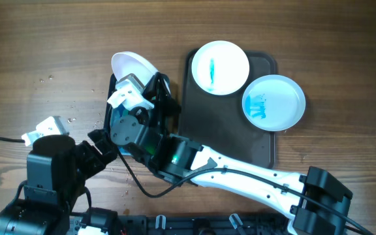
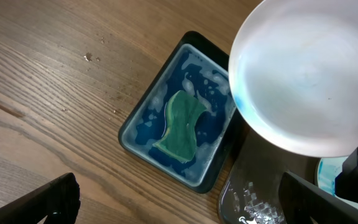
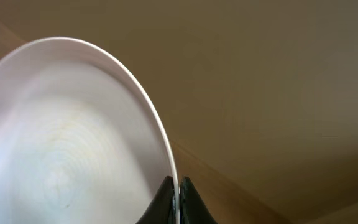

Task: Clean dirty plates on tray and stack at the side

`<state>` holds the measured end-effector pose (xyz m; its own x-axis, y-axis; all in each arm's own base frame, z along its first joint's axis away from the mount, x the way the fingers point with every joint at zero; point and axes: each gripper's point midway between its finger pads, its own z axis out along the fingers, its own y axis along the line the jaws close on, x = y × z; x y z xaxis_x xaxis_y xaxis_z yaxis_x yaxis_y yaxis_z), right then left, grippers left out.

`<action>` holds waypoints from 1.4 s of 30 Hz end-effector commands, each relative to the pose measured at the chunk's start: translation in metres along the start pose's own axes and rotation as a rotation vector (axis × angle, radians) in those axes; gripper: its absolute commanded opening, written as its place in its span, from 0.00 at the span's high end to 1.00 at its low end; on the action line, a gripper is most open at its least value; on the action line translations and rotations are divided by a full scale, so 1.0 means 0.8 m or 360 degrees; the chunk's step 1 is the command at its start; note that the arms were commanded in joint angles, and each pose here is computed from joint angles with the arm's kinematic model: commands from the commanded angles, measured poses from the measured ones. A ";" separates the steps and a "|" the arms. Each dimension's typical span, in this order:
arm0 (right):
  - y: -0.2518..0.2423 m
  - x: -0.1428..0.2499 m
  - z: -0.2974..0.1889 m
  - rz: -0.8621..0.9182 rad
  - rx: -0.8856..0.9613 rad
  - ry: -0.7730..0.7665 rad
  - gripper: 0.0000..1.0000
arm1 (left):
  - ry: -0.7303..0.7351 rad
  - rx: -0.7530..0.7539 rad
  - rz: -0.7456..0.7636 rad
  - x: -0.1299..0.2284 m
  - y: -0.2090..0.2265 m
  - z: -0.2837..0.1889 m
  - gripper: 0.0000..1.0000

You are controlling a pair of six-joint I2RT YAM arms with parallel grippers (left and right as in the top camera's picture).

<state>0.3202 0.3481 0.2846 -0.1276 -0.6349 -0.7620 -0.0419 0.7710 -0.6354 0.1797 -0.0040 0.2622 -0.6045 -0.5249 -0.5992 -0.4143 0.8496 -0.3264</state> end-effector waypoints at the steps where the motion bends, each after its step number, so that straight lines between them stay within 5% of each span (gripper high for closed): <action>1: -0.021 -0.013 -0.005 0.0227 0.0041 -0.0015 0.96 | -0.0029 0.0002 -0.0023 -0.005 0.000 -0.004 0.00; 8: -0.013 -0.014 -0.003 0.0098 -0.0023 -0.0031 0.96 | -0.0029 0.0002 -0.0023 -0.005 0.000 -0.004 0.00; 21: -0.015 0.014 0.009 0.0471 0.0000 0.0078 0.96 | -0.0029 0.0001 -0.0023 -0.005 0.000 -0.004 0.00; 27: 0.024 0.110 0.044 0.0895 -0.0338 0.0577 0.96 | -0.0029 0.0001 -0.0023 -0.005 0.000 -0.004 0.00; 31: 0.030 0.146 0.064 0.1152 -0.0818 0.0959 0.96 | -0.0029 0.0001 -0.0023 -0.005 0.000 -0.003 0.00; 36: -0.027 0.113 0.051 0.1294 -0.1390 0.0885 0.96 | -0.0028 0.0001 -0.0023 -0.005 0.000 -0.003 0.00; 42: -0.180 0.145 0.043 0.1564 -0.1140 0.0861 0.96 | -0.0028 0.0002 -0.0023 -0.005 0.000 -0.003 0.00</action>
<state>0.3674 0.1928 0.2391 -0.7864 0.1070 -0.6083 -0.1692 0.9099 0.3788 0.1798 -0.0041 0.2622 -0.6045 -0.5250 -0.5992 -0.4139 0.8496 -0.3268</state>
